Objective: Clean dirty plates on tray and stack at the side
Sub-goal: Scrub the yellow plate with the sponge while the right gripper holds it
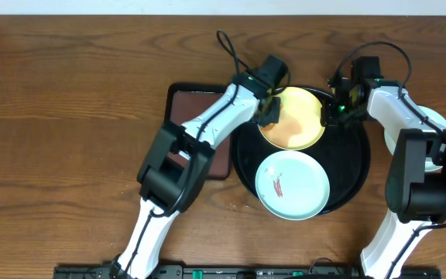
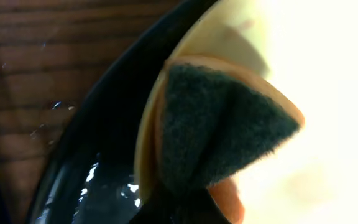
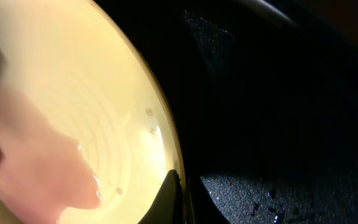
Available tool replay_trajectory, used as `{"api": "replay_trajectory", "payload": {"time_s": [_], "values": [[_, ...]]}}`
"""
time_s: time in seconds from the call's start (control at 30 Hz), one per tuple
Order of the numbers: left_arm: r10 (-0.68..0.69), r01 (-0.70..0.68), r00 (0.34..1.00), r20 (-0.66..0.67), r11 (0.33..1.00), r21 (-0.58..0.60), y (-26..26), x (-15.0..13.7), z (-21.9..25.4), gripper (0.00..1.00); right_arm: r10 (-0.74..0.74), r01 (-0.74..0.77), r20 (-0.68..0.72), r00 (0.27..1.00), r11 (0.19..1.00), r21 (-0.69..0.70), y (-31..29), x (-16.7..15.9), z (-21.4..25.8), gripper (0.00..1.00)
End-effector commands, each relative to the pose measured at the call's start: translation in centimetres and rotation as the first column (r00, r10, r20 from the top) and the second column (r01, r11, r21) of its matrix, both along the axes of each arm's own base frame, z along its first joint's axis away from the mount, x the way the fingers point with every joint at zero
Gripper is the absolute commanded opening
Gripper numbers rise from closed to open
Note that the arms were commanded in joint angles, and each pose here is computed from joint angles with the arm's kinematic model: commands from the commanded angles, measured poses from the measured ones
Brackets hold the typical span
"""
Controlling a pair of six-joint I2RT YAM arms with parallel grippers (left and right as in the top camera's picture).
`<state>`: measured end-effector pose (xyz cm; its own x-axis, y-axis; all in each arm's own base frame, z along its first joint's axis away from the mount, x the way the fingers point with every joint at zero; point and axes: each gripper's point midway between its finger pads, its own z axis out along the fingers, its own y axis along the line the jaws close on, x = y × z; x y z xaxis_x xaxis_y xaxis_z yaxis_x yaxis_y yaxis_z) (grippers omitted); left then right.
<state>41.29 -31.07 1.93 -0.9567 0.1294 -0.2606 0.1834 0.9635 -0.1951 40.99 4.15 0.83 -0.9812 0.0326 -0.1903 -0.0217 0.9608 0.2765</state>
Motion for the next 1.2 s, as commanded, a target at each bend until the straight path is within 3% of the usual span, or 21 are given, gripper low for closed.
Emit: {"api": "replay_trajectory", "payload": {"time_s": [0.0, 0.2, 0.33, 0.53, 0.67, 0.9, 1.17], "values": [[-0.031, 0.03, 0.999, 0.042, 0.999, 0.035, -1.0, 0.4, -1.2, 0.07, 0.006, -0.005, 0.015, 1.0, 0.999, -0.042, -0.7, 0.1, 0.4, 0.01], [-0.001, -0.016, 0.997, -0.08, 0.977, -0.213, -7.1, -1.8, -2.0, 0.08, 0.007, -0.006, 0.015, 1.0, 0.999, -0.048, -0.7, 0.1, 0.4, 0.01], [0.01, -0.068, 0.981, -0.193, 0.953, -0.294, -8.9, -3.3, -3.1, 0.08, 0.011, -0.01, 0.015, 1.0, 0.999, -0.048, -0.6, 0.1, 0.4, 0.01], [-0.026, -0.067, 0.968, -0.25, 0.932, -0.357, -9.6, -4.0, -2.7, 0.07, 0.011, -0.01, 0.015, 1.0, 0.999, -0.048, -0.6, 0.1, 0.4, 0.01], [0.021, -0.094, 0.962, -0.271, 0.961, -0.26, -6.2, -3.4, -3.7, 0.07, 0.011, -0.011, 0.015, 1.0, 0.999, -0.048, -0.6, 0.1, 0.4, 0.01], [0.125, -0.116, 0.981, -0.146, 0.991, 0.063, 2.7, 0.4, -3.5, 0.07, 0.011, -0.01, 0.015, 1.0, 0.999, -0.048, -0.6, 0.1, 0.4, 0.01], [0.067, -0.071, 0.997, 0.024, 0.962, 0.263, 5.4, 2.6, -2.8, 0.08, 0.011, -0.01, 0.016, 1.0, 0.999, -0.048, -0.6, 0.1, 0.4, 0.01]]}}
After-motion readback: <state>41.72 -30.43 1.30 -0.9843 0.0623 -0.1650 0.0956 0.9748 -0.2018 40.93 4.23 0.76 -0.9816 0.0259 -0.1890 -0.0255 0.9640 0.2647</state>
